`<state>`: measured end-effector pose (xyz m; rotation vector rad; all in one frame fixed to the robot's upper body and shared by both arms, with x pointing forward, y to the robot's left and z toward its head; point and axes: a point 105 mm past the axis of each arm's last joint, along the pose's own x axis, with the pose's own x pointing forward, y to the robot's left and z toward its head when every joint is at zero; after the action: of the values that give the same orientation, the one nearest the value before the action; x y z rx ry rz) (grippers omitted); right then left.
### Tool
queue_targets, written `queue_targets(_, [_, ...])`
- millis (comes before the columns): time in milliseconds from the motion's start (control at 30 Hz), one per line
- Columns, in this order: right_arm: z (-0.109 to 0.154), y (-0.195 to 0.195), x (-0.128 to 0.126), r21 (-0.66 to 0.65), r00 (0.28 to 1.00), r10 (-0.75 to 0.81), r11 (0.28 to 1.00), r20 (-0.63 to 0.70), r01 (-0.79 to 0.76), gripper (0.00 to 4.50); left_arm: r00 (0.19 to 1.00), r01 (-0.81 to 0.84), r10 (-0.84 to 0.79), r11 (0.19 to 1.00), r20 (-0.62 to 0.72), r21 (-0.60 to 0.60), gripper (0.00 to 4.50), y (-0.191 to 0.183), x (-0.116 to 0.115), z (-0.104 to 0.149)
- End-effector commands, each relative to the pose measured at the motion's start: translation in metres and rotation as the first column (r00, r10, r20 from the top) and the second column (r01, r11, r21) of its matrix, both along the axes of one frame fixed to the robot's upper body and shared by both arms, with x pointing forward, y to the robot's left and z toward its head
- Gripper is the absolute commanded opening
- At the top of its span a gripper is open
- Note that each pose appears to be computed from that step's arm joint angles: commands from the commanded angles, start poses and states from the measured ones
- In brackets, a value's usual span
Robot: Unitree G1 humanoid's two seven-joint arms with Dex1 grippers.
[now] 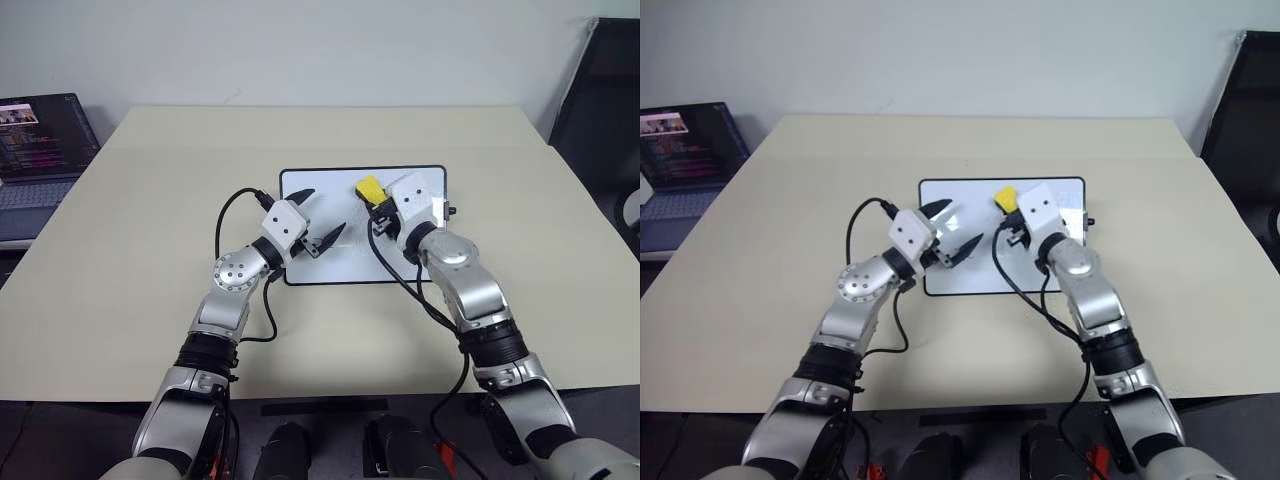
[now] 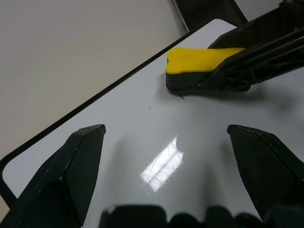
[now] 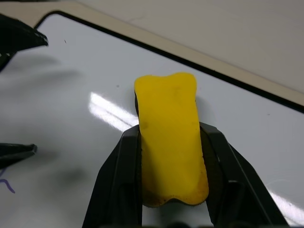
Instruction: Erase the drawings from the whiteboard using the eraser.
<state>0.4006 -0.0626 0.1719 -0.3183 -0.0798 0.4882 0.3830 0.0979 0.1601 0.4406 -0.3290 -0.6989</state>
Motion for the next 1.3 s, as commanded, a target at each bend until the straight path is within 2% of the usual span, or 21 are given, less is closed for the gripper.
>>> queue_targets(33, [0.012,0.002,0.003,-0.015,0.999,-0.015,1.000,0.037,0.016,1.23,0.999,0.002,-0.001,1.000,0.055,-0.021,4.50,0.000,-0.002,0.017])
queue_targets(367, [0.008,-0.029,0.014,-0.062,0.989,-0.142,0.988,0.040,0.144,1.23,0.999,0.003,-0.002,1.000,0.052,-0.025,4.50,-0.001,-0.005,0.016])
queue_targets(500, [0.000,-0.021,0.006,-0.058,0.993,-0.117,0.991,0.019,0.118,1.23,0.999,0.008,-0.006,1.000,0.051,-0.025,4.50,-0.001,-0.005,0.016])
queue_targets(733, [-0.014,0.012,-0.018,-0.048,0.999,0.032,0.998,-0.036,-0.034,1.23,0.999,0.007,-0.006,1.000,0.050,-0.022,4.50,0.000,-0.004,0.016])
queue_targets(833, [-0.019,0.012,-0.022,-0.062,0.998,0.041,0.997,-0.057,-0.045,1.23,0.999,0.004,-0.003,1.000,0.048,-0.024,4.50,0.001,-0.005,0.015])
queue_targets(967, [-0.022,0.004,-0.019,-0.073,0.998,0.012,0.997,-0.064,-0.017,1.23,0.999,0.003,-0.002,1.000,0.044,-0.025,4.50,0.001,-0.005,0.014])
queue_targets(1300, [0.004,-0.025,0.007,-0.071,0.990,-0.136,0.988,0.039,0.139,1.23,0.999,0.001,0.000,1.000,0.040,-0.027,4.50,0.001,-0.005,0.013])
